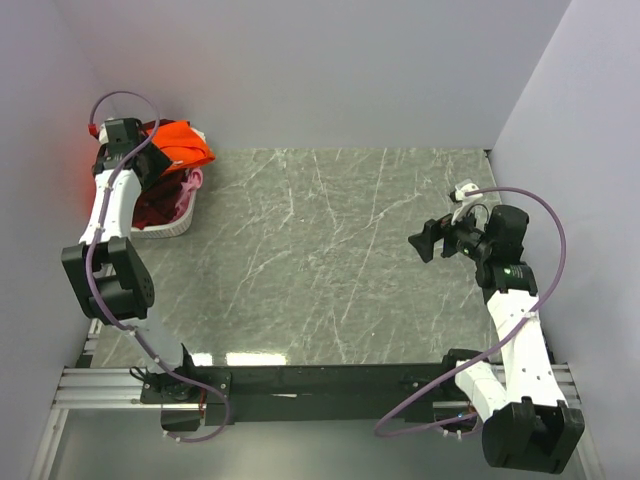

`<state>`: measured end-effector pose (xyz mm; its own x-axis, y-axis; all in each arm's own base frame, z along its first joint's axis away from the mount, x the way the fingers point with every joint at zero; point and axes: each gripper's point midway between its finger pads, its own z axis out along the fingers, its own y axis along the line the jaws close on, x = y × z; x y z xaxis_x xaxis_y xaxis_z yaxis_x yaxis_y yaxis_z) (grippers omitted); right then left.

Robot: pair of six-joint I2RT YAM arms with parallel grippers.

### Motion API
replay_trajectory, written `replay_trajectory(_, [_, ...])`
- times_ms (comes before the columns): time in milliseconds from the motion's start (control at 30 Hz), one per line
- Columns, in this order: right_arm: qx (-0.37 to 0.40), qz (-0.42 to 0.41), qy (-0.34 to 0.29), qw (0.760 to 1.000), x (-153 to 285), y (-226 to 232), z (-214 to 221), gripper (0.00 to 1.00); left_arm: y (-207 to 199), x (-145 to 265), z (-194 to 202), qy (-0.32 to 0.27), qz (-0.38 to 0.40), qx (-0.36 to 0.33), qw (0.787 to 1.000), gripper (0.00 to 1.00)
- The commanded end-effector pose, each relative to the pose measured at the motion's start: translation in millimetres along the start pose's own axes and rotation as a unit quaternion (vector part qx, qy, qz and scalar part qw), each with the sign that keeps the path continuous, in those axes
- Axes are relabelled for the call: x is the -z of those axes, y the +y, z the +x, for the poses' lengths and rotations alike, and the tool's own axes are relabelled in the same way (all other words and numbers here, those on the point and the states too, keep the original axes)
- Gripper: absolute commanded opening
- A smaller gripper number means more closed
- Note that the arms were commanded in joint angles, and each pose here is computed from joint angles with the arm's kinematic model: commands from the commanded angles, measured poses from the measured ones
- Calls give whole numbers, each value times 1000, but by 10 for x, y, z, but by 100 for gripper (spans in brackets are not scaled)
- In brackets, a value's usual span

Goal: Fold and stack the t-shirts
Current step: Grab the tshirt from the pile

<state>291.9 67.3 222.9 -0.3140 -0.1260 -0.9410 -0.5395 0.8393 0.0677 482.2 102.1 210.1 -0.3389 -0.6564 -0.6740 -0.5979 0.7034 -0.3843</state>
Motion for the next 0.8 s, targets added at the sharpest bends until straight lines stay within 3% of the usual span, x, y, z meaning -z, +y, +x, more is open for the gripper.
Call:
replay_trajectory(0, [15,-8,-9,1000,-3,21,-111,100,65,62,-130,-23,-42,-14,999,65])
replay_trajectory(167, [15,-5,-8,1000,-6,10,-102,100,77,-127,-50,-8,-58,-17,998,64])
replay_trajectory(400, [13,-7,-6,1000,-16,11,-87,100,38,-283,-247,-30,-78,-17,996,60])
replay_trajectory(500, [15,-3,-7,1000,-12,1,-97,100,-31,-276,-307,-35,-67,-18,997,45])
replay_trajectory(633, [15,0,-7,1000,-8,-10,-98,100,-205,-135,-451,-50,-29,-16,998,2])
replay_trajectory(767, [18,6,-11,1000,7,-22,-117,100,-513,340,-808,-105,41,-1,994,0])
